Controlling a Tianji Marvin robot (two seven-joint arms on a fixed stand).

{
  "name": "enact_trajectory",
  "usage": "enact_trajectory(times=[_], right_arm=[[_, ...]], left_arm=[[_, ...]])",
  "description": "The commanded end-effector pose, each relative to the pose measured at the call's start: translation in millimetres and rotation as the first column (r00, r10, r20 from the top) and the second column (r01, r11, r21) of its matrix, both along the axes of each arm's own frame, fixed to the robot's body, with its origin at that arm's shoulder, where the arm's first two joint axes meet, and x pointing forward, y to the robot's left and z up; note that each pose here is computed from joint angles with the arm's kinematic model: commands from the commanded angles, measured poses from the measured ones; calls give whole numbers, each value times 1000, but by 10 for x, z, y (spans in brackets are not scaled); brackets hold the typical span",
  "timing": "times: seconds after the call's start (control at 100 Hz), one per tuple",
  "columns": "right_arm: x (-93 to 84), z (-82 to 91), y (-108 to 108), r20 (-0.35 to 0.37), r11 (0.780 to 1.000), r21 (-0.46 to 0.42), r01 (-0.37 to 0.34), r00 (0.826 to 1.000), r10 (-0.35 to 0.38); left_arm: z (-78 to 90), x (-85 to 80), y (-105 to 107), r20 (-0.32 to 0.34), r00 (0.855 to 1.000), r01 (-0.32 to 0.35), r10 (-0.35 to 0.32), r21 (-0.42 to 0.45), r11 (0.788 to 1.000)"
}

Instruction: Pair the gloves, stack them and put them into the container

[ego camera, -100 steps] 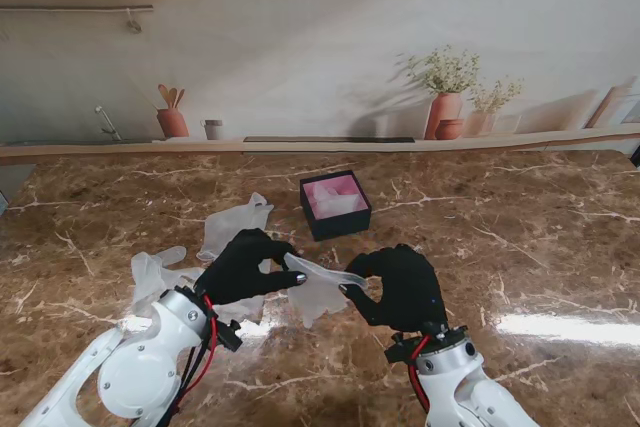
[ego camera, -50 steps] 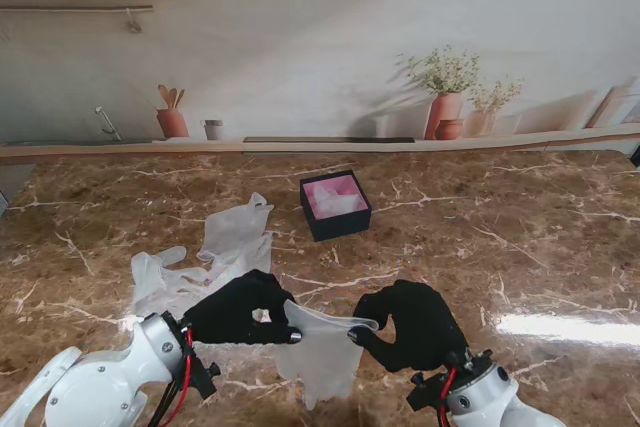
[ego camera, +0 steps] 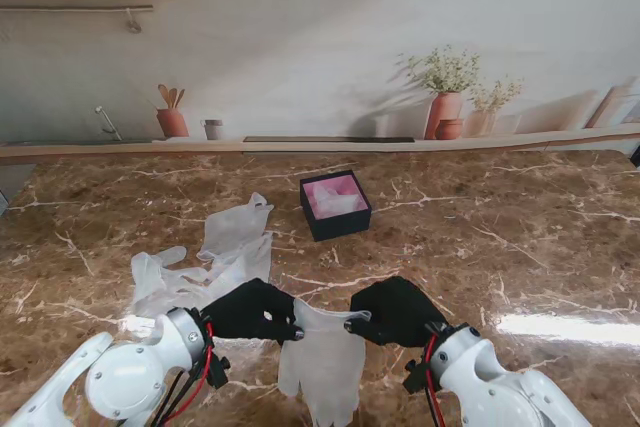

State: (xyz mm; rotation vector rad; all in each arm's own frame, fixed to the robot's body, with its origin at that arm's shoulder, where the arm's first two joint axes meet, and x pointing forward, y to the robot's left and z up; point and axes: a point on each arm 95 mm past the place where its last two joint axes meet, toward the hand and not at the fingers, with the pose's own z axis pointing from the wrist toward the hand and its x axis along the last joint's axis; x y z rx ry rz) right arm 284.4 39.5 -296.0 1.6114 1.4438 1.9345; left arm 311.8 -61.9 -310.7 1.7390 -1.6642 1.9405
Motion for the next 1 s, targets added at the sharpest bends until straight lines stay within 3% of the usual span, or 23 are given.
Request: enact_trajectory(times=[0.0,0.26,0.46,0.99], right_arm=[[135,-126,-69,-18,998,-55,10,1000,-11],[656,-461,-47,31,985,-171,20,999,-15],[931,-620,-59,107,970,-237,49,994,-25],[1332,-944,-160,145,892,-428,145,985,-91]], left_arm=[[-107,78,-5,-13,999,-32,32,12,999],[-390,353,-189,98,989,-121,110,114,986],[-493,544,-345,188,966,-212,178,174,962],[-707,863,-636,189,965,-232,182,289,929]])
